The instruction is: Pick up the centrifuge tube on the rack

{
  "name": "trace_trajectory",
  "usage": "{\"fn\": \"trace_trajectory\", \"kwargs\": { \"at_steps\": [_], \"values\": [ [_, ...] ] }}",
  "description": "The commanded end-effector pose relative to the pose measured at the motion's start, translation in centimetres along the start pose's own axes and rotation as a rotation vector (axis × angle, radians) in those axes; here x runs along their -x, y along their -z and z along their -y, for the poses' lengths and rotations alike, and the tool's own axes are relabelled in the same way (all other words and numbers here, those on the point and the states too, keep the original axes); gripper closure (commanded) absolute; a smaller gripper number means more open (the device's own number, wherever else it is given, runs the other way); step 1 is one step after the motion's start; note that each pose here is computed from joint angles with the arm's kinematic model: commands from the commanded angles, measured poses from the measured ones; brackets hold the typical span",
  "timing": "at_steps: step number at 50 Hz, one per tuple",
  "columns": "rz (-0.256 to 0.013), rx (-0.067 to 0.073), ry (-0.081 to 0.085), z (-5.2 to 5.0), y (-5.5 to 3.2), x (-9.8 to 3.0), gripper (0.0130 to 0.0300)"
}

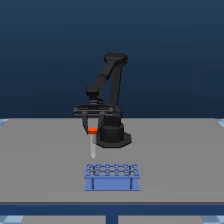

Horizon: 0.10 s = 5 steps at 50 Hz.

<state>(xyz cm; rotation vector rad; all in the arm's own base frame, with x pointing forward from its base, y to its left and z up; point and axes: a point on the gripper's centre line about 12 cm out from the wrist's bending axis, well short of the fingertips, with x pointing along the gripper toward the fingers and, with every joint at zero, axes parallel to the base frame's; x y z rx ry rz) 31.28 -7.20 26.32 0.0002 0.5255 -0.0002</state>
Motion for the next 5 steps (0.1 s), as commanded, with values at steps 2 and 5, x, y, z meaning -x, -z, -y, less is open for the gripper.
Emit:
{"fn": "trace_trajectory", "kwargs": {
  "at_steps": [2, 5],
  "values": [
    [0.001, 0.0, 0.001, 0.01, -0.04, 0.02, 0.03],
    [0.001, 0.0, 0.001, 0.01, -0.04, 0.02, 0.03]
  ]
}}
